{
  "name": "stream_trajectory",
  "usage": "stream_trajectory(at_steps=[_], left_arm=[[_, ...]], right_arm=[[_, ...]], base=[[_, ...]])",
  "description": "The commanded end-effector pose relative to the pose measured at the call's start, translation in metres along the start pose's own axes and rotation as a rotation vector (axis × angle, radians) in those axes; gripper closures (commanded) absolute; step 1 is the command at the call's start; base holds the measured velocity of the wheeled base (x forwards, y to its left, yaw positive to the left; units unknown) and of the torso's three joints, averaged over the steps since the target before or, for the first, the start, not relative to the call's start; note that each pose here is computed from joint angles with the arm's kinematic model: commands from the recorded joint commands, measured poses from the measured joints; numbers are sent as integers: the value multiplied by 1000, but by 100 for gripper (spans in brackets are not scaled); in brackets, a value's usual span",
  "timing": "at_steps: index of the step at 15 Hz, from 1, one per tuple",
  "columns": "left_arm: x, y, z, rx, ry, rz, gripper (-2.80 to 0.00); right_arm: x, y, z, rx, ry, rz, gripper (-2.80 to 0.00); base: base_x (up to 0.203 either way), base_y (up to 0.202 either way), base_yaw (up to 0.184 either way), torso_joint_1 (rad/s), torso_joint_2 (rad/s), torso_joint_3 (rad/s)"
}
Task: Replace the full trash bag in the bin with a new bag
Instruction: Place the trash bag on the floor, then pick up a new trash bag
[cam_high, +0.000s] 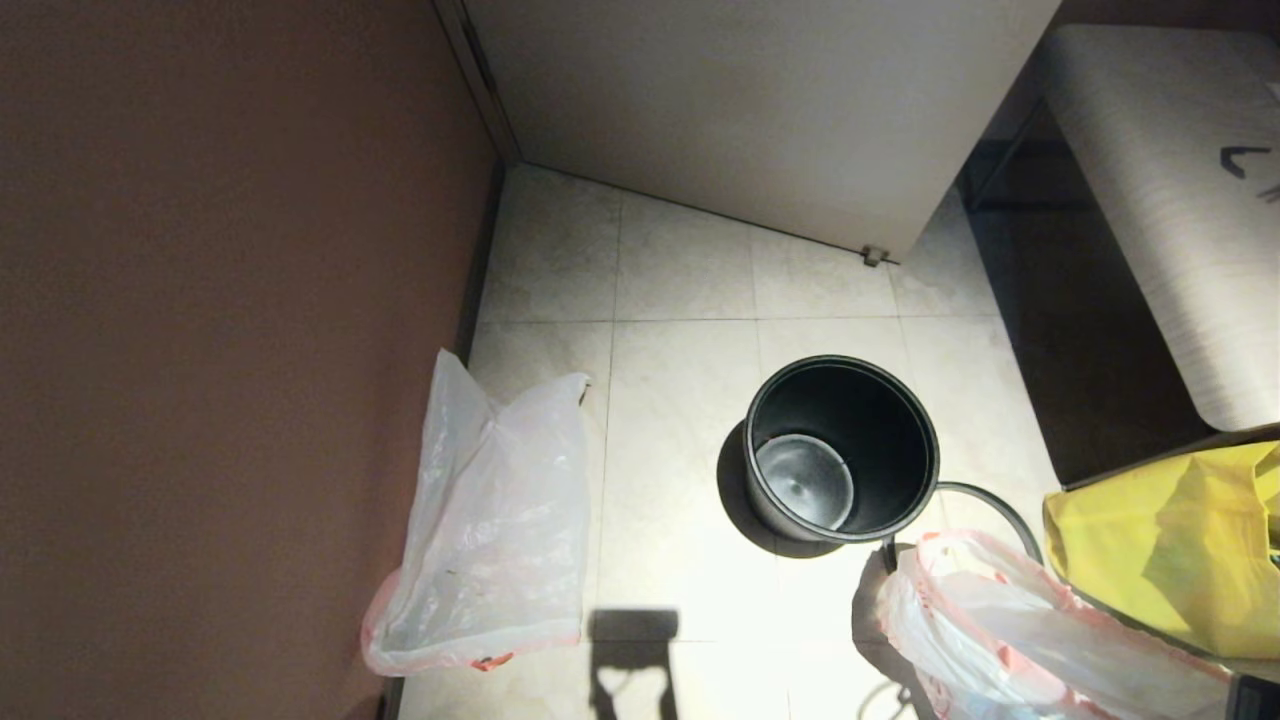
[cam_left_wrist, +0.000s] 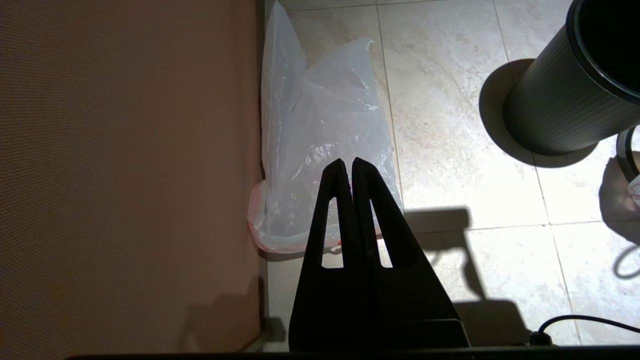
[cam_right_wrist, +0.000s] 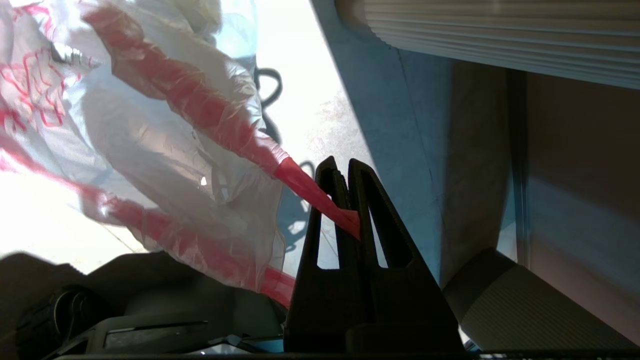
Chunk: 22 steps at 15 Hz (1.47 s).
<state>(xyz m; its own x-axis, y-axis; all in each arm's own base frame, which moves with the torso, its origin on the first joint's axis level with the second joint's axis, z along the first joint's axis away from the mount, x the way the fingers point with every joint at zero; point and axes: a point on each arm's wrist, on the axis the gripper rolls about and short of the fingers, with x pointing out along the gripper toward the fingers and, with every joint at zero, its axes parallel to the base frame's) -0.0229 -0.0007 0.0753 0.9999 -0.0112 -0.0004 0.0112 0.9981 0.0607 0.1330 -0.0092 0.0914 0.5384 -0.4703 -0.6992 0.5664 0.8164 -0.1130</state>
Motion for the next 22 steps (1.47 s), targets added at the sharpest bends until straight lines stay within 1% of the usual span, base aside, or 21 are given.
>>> stream_trajectory(at_steps=[1,3,4,6,8,9,10,11,12,13,15,16,17,18,19,20,22], left_arm=[[0,0,0,1,-2,1,0],[0,0,0,1,-2,1,0],[0,0,0,1,-2,1,0],[0,0,0,1,-2,1,0],[0,0,0,1,-2,1,0],[0,0,0,1,-2,1,0],[0,0,0,1,-2,1,0],[0,0,0,1,-2,1,0],[0,0,0,1,-2,1,0],[0,0,0,1,-2,1,0],[0,0,0,1,-2,1,0],[0,0,0,1,-2,1,0],[0,0,0,1,-2,1,0],[0,0,0,1,-2,1,0],[0,0,0,1,-2,1,0],[0,0,0,1,-2,1,0],[0,0,0,1,-2,1,0]], right_arm=[[1,0,-1,-4,8,-5,0],[1,0,-3,-6,9,-4,0],[1,1,-1,1,-7,-2,-280],[-1,-1,-2,-2,-16,-2,-280],[-6,-7,-9,-6,-7,-4,-280],[-11,-10,-13,-3,-14,13,-280],[-16,-13,-17,0,-27,50,-280],[-21,-15,-22,-1,-22,114,-280],[-22,-15,-26,-6,4,167,-280],[-22,-14,-27,17,18,183,-280],[-21,-6,-29,10,54,235,-280],[-21,-2,-30,-13,66,256,0],[-21,2,-29,-9,69,271,0],[-23,5,-24,17,46,287,0],[-26,5,-20,34,13,284,0],[-32,4,-14,51,-45,270,0],[-48,-6,-4,22,-146,240,0]], base=[[0,0,0,0,0,0],[0,0,0,0,0,0],[0,0,0,0,0,0],[0,0,0,0,0,0],[0,0,0,0,0,0],[0,0,0,0,0,0],[0,0,0,0,0,0],[0,0,0,0,0,0],[0,0,0,0,0,0],[0,0,0,0,0,0],[0,0,0,0,0,0],[0,0,0,0,0,0],[0,0,0,0,0,0],[0,0,0,0,0,0],[0,0,0,0,0,0],[0,0,0,0,0,0],[0,0,0,0,0,0]])
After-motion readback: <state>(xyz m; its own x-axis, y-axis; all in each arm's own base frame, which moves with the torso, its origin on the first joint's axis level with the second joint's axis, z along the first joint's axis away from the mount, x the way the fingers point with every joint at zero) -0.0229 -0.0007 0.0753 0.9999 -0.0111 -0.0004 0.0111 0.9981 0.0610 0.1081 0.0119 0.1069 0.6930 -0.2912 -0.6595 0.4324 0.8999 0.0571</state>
